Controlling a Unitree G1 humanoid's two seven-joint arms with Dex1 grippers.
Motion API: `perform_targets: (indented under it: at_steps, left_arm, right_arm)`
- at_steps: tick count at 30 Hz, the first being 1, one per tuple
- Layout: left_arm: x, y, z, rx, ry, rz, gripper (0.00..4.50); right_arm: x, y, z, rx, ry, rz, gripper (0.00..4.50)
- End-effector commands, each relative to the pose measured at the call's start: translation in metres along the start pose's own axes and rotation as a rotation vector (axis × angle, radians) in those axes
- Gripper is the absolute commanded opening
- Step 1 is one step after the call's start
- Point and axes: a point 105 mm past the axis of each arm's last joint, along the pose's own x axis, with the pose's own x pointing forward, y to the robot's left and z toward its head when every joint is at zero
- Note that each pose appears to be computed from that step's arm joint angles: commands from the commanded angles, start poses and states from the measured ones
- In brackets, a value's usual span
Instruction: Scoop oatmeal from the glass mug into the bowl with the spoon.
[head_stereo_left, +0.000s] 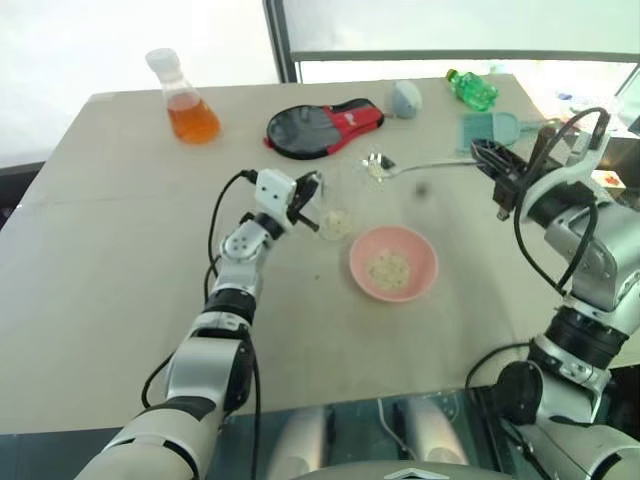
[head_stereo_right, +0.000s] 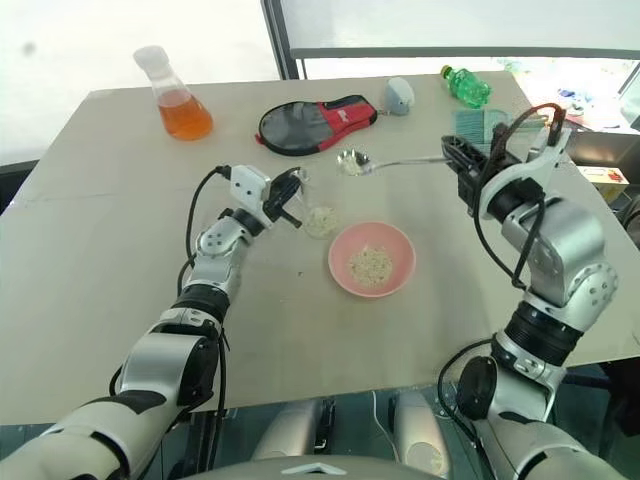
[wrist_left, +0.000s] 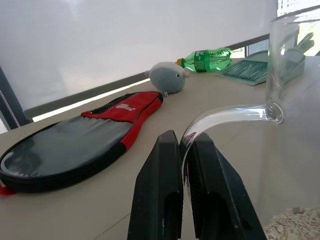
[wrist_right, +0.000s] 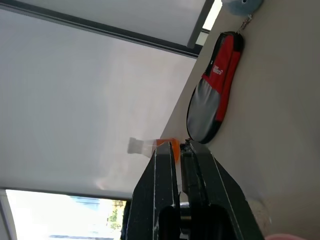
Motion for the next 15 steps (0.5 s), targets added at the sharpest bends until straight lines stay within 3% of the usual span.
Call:
perform_targets:
  at_steps: [1,7,15]
  left_arm:
    - [-0.011,0.006,-0.017,0.006,0.083,0.014,0.07]
    - [-0.011,0.004,-0.019,0.007,0.086,0.006,0.07]
    - [-0.009,0.001,-0.017,0.012,0.084,-0.006,0.07]
  right_arm:
    - [-0.012,0.008,-0.002,-0.095,0.03,0.076,0.0]
    - [-0.024,-0.009,-0.008,-0.244,0.146,0.046,0.0]
    - [-0.029,-0.009,-0.024,-0.45,0.303,-0.004,0.0]
